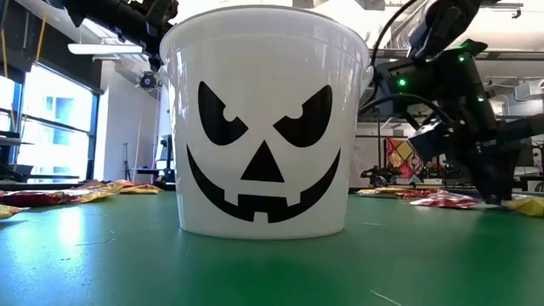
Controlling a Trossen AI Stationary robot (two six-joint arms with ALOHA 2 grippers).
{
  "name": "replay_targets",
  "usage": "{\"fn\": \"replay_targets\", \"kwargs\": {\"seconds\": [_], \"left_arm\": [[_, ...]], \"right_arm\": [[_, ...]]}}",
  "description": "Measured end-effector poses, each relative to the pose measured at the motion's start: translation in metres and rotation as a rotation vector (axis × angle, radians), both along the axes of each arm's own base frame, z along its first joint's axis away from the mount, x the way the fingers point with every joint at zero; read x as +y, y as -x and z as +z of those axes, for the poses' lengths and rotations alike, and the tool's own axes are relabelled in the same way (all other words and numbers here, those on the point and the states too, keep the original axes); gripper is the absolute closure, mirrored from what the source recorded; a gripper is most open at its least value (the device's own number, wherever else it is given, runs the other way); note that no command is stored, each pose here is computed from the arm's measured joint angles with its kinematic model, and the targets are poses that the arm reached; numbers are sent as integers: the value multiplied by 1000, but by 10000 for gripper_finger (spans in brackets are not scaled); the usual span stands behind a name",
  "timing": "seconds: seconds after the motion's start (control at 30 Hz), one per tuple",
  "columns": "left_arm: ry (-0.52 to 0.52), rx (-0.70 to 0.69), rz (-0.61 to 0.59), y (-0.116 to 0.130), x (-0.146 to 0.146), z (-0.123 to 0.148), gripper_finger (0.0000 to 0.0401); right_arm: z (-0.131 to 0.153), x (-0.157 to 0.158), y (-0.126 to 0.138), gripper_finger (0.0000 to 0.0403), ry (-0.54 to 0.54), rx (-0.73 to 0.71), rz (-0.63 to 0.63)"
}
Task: Sort candy by brand, put in halloween buckets
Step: Put the white chocolate into the green bucket
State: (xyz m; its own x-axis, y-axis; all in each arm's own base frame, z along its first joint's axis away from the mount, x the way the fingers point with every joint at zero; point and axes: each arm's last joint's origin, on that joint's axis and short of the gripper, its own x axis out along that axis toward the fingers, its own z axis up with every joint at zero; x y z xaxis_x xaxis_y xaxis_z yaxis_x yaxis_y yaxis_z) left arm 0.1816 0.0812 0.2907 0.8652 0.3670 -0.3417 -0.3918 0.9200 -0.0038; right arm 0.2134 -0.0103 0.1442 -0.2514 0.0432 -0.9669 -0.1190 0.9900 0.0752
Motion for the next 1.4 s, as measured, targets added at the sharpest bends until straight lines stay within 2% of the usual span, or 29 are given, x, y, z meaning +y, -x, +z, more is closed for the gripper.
{"fn": "replay_targets", "kwargs": {"seconds": [0.47, 0.73, 0.97, 1.13, 1.27, 1.4], "left_arm": [[9, -4, 4, 0, 0, 0, 401], [10, -4, 4, 0, 0, 0, 401], [10, -4, 4, 0, 0, 0, 401], [19, -8, 8, 0, 0, 0, 401], [39, -17, 16, 0, 0, 0, 401], [39, -17, 16, 0, 0, 0, 401]], "right_arm": [[33, -1, -19, 361, 1, -27, -5], [79, -12, -56, 377, -29, -270, -46], [124, -50, -87, 402, 30, -608, -163], [140, -79, -95, 403, 76, -774, -281], [139, -89, -95, 402, 31, -805, -408], [121, -89, -89, 391, -4, -743, -485]]}}
